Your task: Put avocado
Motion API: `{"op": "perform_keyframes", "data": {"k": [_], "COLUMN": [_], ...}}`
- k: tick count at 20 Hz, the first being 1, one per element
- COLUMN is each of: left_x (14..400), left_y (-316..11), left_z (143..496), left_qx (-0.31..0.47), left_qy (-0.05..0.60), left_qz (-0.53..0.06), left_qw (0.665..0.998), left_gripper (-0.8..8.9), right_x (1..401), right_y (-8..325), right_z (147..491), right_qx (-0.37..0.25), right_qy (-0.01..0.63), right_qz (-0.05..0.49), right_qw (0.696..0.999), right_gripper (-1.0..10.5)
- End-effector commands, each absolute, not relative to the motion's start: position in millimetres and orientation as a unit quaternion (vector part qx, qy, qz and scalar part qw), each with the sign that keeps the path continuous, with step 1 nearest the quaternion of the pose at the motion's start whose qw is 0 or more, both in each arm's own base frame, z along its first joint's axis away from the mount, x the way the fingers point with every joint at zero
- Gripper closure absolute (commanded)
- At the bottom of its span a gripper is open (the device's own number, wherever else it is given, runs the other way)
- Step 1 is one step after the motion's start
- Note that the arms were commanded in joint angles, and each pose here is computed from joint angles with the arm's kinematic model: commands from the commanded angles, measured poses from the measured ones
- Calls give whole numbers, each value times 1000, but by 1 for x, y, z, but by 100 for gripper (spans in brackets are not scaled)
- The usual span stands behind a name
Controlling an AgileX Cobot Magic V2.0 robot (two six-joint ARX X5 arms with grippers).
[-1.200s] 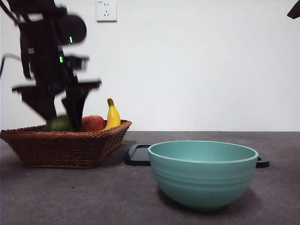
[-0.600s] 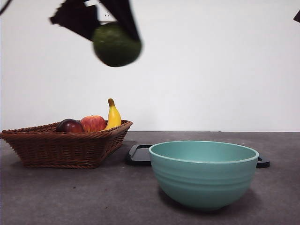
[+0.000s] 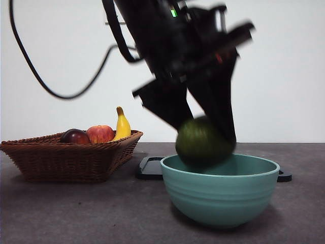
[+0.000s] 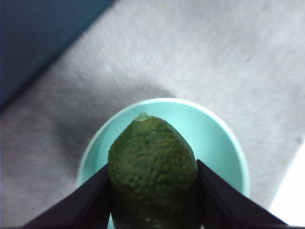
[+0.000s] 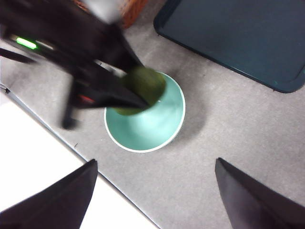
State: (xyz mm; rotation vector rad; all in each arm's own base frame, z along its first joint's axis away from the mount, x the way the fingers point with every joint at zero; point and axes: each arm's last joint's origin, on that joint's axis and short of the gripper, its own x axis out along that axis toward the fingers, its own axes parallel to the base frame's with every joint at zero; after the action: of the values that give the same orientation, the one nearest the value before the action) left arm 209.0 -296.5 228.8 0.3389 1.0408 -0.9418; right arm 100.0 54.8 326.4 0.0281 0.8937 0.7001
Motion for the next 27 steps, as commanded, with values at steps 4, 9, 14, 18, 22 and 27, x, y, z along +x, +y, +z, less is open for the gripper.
{"op": "perform_keyframes", "data": {"k": [4,9,14,18,22,27], "left_x": [214,212,209,207,207,205], "left_y": [-316,-320,-323,-323,-322,-312], "left_z": [200,188,189,194,213,271], "left_qx": [166,175,166,163,161,128], "left_qy": [487,500,503,500,503,443], "left_qz": [-431,-429,-427,-429,-427,-447], "left_qw": [742,732,732,734,734,767], "left_gripper": [691,541,495,400,408,408], "right_x": [95,94,94,94,94,94], "right_y": [53,52,53,53,53,53], "right_z": [333,332,332,332,332,332], "right_qx": [19,18,18,18,17,17], "right_qy": [410,416,417,417,416,416], "right_qz": [331,330,330,330,331,331], "right_qw": [849,847,847,847,847,847], "right_gripper": [550,550,550,551,551,550]}}
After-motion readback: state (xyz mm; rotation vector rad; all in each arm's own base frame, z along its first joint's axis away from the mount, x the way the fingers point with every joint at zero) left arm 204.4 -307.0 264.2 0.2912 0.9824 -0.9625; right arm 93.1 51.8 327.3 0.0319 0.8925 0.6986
